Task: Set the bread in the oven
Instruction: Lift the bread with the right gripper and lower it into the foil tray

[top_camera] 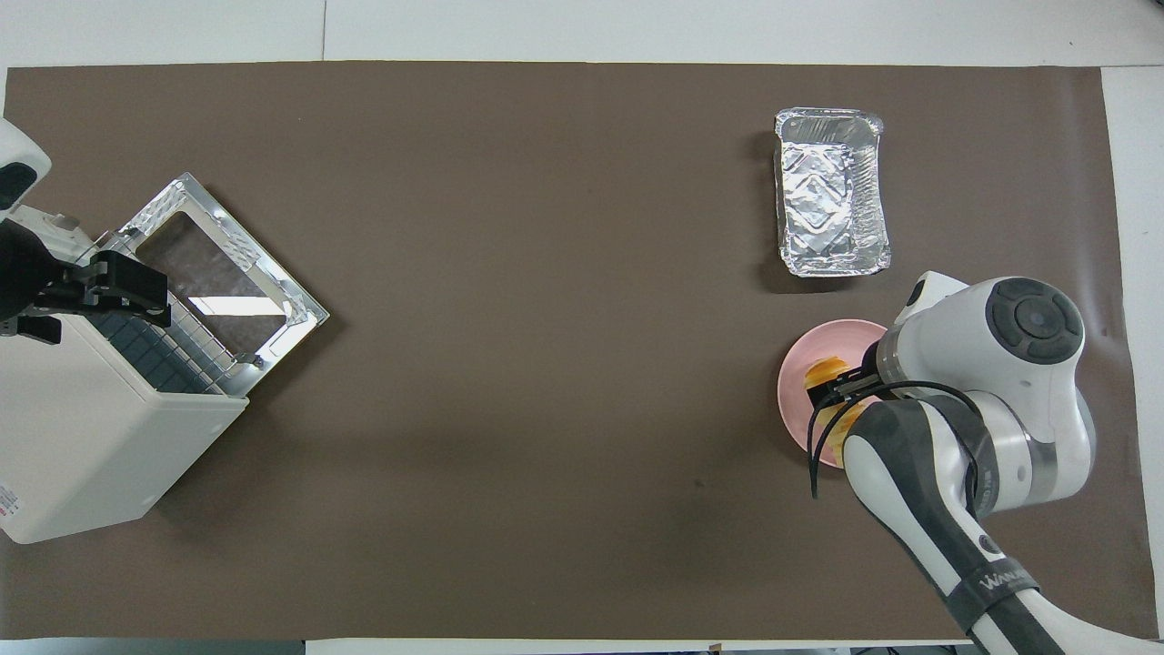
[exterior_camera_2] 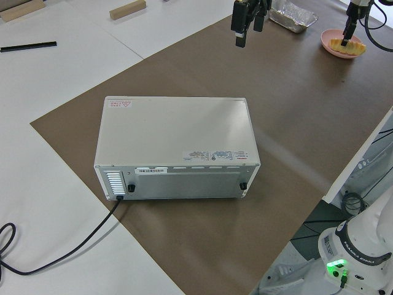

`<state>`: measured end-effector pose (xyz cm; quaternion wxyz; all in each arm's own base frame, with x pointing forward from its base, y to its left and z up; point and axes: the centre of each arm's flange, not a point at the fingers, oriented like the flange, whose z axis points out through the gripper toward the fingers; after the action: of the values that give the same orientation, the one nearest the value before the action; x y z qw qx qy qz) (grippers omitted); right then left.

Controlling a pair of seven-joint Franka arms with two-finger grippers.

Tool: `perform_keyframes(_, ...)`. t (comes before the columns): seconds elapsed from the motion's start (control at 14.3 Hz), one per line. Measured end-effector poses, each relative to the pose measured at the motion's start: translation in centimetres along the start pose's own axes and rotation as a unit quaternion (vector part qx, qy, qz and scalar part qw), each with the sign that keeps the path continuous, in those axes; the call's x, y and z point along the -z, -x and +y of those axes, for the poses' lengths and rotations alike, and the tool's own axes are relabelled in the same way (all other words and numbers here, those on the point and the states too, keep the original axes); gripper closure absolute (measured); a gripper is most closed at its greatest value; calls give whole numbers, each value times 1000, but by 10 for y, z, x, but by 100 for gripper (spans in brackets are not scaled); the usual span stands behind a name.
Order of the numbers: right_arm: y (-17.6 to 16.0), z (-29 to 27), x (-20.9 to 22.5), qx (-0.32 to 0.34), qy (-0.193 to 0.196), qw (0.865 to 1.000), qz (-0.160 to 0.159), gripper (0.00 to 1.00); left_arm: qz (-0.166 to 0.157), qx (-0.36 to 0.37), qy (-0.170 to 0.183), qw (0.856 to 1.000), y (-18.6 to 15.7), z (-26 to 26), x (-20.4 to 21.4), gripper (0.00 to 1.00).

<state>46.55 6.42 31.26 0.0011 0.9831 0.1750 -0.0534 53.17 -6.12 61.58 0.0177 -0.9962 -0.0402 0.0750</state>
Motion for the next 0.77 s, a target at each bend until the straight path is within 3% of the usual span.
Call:
perform_keyframes(0.28,2,0,-5,11,1,1000,4,4,0,0,0,1000,0,0,0,0)
perform_keyframes(0.49,1,0,-4,10,2,1000,9,42,0,0,0,1000,0,0,0,0)
perform_keyframes(0.77,1,0,-4,8,2,1000,10,77,0,0,0,1000,0,0,0,0)
